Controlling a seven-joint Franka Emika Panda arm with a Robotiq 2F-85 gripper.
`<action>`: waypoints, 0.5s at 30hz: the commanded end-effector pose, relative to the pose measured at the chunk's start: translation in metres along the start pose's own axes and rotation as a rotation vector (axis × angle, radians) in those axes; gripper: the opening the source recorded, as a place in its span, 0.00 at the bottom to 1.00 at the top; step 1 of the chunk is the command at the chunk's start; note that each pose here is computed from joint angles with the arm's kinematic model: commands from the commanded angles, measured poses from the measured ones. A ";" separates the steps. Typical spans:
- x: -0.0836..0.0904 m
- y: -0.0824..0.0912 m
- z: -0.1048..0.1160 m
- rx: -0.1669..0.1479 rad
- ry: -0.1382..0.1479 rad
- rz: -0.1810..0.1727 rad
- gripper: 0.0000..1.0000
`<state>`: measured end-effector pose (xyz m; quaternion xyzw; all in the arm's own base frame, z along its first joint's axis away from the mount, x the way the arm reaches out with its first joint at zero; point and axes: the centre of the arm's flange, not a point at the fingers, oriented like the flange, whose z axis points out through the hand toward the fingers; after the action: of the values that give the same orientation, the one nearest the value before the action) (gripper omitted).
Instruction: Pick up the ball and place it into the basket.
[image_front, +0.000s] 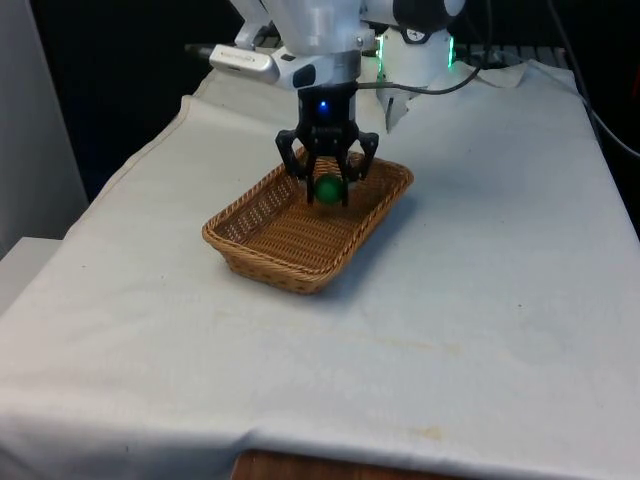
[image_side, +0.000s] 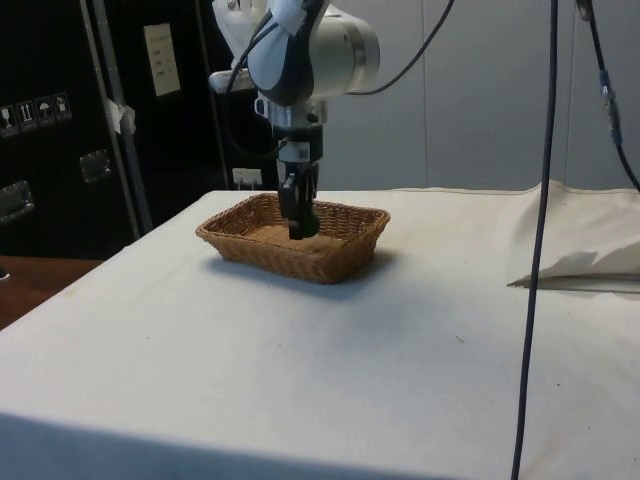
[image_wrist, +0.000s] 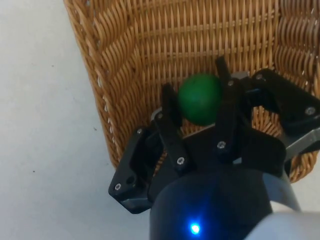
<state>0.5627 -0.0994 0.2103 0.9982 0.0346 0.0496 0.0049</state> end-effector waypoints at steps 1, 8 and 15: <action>0.000 -0.002 0.003 0.006 0.009 -0.001 0.00; -0.001 -0.002 0.012 0.000 -0.008 -0.002 0.00; -0.001 -0.001 0.012 -0.004 -0.016 0.000 0.06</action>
<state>0.5623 -0.0992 0.1968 0.9986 0.0346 0.0389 0.0091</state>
